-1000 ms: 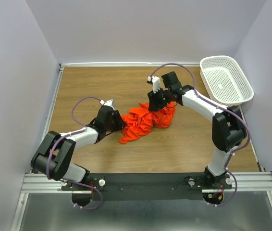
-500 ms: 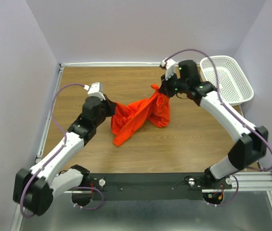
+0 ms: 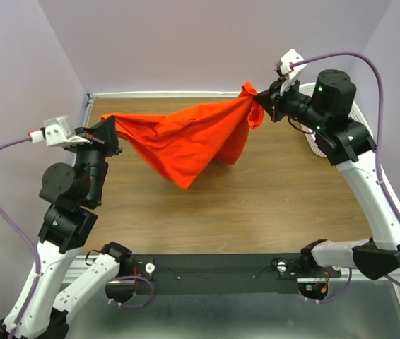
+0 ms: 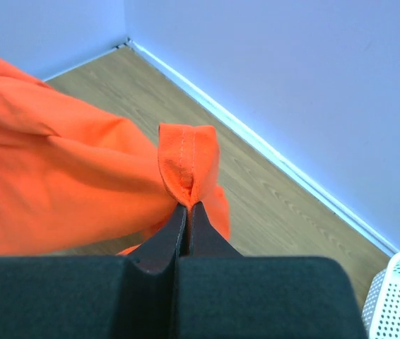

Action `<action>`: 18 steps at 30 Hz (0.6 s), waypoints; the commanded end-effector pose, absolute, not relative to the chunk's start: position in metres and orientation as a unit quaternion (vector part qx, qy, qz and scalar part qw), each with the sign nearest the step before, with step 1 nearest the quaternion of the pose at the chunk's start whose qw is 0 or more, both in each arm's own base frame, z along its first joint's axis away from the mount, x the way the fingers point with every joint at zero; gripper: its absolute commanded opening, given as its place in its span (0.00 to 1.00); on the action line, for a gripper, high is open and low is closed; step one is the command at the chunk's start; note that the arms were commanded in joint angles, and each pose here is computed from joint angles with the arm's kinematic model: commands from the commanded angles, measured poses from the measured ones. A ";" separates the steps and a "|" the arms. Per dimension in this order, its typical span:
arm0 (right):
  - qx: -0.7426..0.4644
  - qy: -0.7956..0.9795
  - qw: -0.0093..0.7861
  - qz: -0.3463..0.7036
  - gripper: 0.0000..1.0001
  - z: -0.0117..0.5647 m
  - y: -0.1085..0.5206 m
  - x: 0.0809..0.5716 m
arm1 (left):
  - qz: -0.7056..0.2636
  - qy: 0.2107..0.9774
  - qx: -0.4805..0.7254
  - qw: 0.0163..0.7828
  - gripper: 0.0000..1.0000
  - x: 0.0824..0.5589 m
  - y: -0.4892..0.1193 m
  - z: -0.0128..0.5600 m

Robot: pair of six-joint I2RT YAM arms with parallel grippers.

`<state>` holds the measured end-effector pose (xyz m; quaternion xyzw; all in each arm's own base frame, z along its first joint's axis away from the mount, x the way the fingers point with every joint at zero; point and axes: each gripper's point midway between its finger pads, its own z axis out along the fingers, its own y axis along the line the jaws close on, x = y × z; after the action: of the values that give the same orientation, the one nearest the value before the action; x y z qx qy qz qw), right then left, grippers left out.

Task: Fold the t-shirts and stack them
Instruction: Flatten the tshirt out

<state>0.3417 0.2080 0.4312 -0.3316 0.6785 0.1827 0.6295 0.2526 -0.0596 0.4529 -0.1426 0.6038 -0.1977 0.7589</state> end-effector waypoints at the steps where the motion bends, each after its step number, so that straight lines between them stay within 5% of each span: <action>1: -0.329 0.657 0.657 0.170 0.01 0.461 0.194 0.321 | -0.161 0.597 -0.156 0.770 0.00 0.246 -0.042 0.461; 11: -0.328 0.684 0.637 0.140 0.01 0.433 0.193 0.344 | -0.167 0.605 -0.127 0.768 0.00 0.285 -0.070 0.471; 18: -0.246 0.664 0.703 0.065 0.01 0.503 0.160 0.365 | -0.220 0.592 -0.072 0.772 0.00 0.323 -0.114 0.514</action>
<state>0.3685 0.1908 0.4357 -0.3040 0.6998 0.1155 0.6360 0.3198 -0.0959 0.4646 -0.1026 0.6380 -0.1702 0.7439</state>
